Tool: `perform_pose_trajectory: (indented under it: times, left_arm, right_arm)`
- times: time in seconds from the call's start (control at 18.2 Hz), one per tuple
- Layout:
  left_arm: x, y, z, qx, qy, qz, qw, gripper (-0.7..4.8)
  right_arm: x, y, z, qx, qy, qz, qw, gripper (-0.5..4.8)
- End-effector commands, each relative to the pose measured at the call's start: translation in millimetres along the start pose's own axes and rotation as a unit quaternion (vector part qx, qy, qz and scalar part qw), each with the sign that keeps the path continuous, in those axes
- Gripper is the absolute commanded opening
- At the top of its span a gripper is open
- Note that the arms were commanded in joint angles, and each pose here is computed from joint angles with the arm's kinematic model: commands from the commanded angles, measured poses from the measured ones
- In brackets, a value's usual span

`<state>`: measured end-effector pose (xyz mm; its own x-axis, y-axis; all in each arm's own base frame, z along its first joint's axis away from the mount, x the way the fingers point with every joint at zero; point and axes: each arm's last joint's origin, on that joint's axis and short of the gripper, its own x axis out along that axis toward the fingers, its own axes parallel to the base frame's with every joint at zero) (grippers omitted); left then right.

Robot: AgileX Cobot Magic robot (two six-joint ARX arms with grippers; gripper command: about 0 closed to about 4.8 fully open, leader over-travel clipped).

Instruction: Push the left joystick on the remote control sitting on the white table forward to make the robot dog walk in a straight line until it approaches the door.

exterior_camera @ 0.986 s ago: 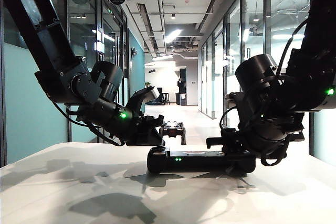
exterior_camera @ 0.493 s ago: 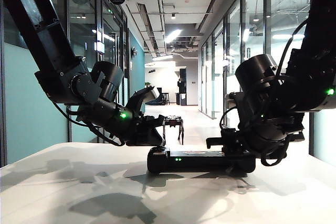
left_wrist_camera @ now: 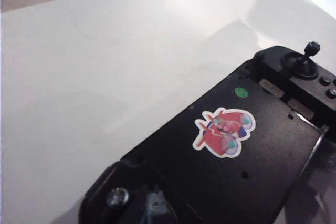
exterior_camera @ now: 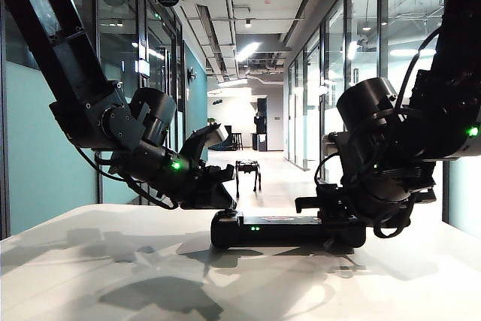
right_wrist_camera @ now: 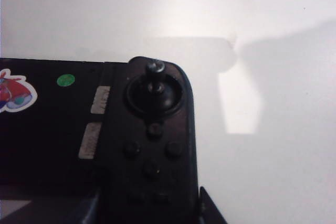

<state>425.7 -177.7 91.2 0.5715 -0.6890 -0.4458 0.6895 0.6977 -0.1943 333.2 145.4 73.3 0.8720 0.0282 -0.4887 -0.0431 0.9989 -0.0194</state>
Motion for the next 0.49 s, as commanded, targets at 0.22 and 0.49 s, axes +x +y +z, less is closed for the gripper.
perform_pose_trajectory:
  times: [0.22,0.49]
  left_arm:
    - [0.2,0.6,2.1,0.003,-0.007,0.002,1.0,-0.05]
    - [-2.1,-0.9,4.6,0.0,-0.002,-0.009,1.0,-0.05]
  right_arm:
    - [-0.3,-0.3,2.7,0.002,-0.007,-0.003,1.0,1.79]
    - [-0.3,-0.3,2.8,0.002,-0.007,-0.004,1.0,1.79]
